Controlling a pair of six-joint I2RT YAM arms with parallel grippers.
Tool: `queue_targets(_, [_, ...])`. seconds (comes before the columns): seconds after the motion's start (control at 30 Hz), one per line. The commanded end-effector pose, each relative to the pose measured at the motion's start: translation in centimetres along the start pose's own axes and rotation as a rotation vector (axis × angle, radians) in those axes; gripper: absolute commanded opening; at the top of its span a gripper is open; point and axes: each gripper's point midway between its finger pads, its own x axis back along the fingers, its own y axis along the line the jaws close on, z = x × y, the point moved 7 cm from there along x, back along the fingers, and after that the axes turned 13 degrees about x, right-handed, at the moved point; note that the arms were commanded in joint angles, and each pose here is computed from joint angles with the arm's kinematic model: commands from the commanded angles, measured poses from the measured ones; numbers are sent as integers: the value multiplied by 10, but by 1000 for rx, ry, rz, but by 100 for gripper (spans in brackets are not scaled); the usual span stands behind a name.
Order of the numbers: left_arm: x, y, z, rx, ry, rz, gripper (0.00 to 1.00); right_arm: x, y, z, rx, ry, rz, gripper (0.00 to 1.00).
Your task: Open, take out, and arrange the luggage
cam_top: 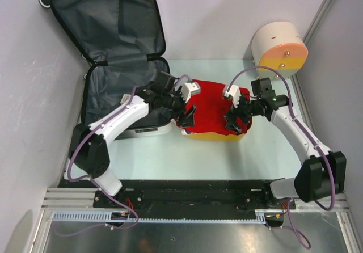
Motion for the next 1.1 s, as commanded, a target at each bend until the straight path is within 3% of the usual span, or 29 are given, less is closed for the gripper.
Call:
queue_targets(0.0, [68,-8,-30,-21,-155,-6,98,29,9,-21,35,71,134,100])
queue_targets(0.2, [132,5,-38,26,-314,-59,100,29,47,-54,96,27,100,100])
queue_targets(0.5, [187,31,-26,129,-430,-207,100,-23,68,-17,230,180,54,99])
queue_targets(0.67, [202,44,-9,221,-462,-256,100,-52,61,0,305,253,164,96])
queue_targets(0.77, [202,45,0,237,-459,-291,100,-64,45,5,349,293,277,88])
queue_targets(0.87, [202,46,4,245,-458,-322,100,-72,32,11,386,332,346,70])
queue_targets(0.9, [203,47,5,240,-459,-333,100,-75,27,10,392,328,369,59])
queue_targets(0.97, [205,50,5,245,-463,-359,100,-78,21,18,386,363,388,49])
queue_targets(1.0, [206,51,6,248,-463,-363,100,-79,17,17,382,359,409,37])
queue_targets(1.07, [206,54,7,253,-463,-372,100,-79,7,22,369,374,445,31])
